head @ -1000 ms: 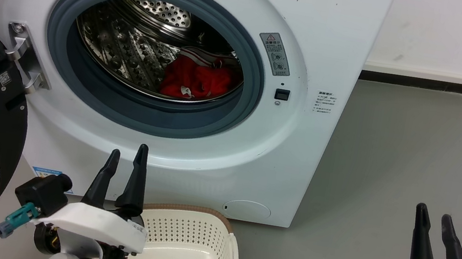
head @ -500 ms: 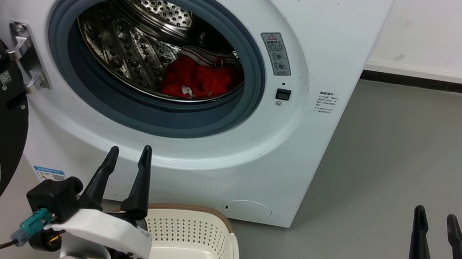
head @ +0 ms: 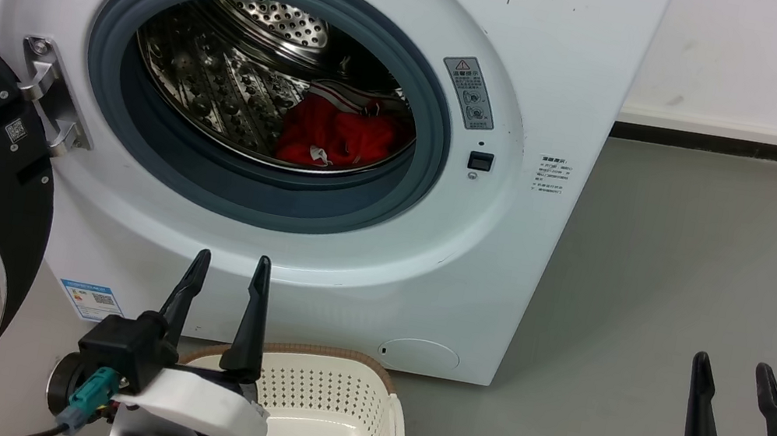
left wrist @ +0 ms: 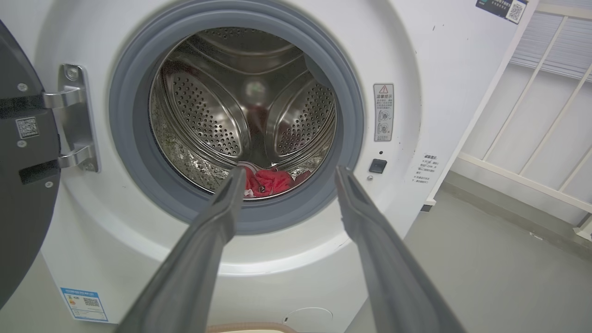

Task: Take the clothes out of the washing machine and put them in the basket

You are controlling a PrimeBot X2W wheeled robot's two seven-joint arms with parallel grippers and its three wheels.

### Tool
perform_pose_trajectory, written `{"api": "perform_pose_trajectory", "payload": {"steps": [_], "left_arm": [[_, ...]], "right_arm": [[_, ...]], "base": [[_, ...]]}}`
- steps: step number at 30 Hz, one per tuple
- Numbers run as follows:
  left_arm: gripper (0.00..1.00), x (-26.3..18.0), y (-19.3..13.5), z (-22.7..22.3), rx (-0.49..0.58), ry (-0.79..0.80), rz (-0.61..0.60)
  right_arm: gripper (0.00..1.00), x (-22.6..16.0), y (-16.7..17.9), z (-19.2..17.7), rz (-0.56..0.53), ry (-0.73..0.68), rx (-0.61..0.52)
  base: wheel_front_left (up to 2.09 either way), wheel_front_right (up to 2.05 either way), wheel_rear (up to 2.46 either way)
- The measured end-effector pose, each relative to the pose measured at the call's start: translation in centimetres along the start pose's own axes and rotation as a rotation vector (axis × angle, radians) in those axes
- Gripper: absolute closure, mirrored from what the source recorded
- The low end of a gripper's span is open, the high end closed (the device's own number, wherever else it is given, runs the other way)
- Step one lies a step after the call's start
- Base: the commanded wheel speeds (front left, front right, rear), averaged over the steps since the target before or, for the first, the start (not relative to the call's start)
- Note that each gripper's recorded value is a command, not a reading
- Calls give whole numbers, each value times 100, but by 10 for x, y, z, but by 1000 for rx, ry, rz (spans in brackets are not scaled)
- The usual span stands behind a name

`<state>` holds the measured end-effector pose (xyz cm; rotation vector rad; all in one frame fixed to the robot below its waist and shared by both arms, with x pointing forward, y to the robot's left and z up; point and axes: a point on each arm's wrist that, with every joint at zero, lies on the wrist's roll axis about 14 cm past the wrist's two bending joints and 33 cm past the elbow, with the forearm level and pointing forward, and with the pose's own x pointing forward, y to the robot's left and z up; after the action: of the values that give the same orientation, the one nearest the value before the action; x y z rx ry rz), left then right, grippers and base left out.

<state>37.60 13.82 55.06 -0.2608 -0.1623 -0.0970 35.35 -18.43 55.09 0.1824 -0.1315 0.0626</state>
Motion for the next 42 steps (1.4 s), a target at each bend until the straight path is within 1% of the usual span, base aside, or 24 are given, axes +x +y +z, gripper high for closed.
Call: {"api": "perform_pose_trajectory", "payload": {"steps": [13, 25, 33, 42], "left_arm": [[0, -2, -14, -3, 133, -12, -52], [0, -4, -15, -5, 216, -22, -48], [0, -4, -16, -5, 250, -32, -52], [0, -3, -14, -6, 233, -31, -39]], "right_arm": [[0, -3, 4, 1, 17, 2, -107], [0, -5, 7, -1, 33, 10, -189], [0, -5, 9, -2, 40, 12, -220], [0, -5, 6, -5, 31, 18, -197]], "base": [[0, 0, 0], [0, 0, 0], [0, 0, 0], [0, 0, 0]]}}
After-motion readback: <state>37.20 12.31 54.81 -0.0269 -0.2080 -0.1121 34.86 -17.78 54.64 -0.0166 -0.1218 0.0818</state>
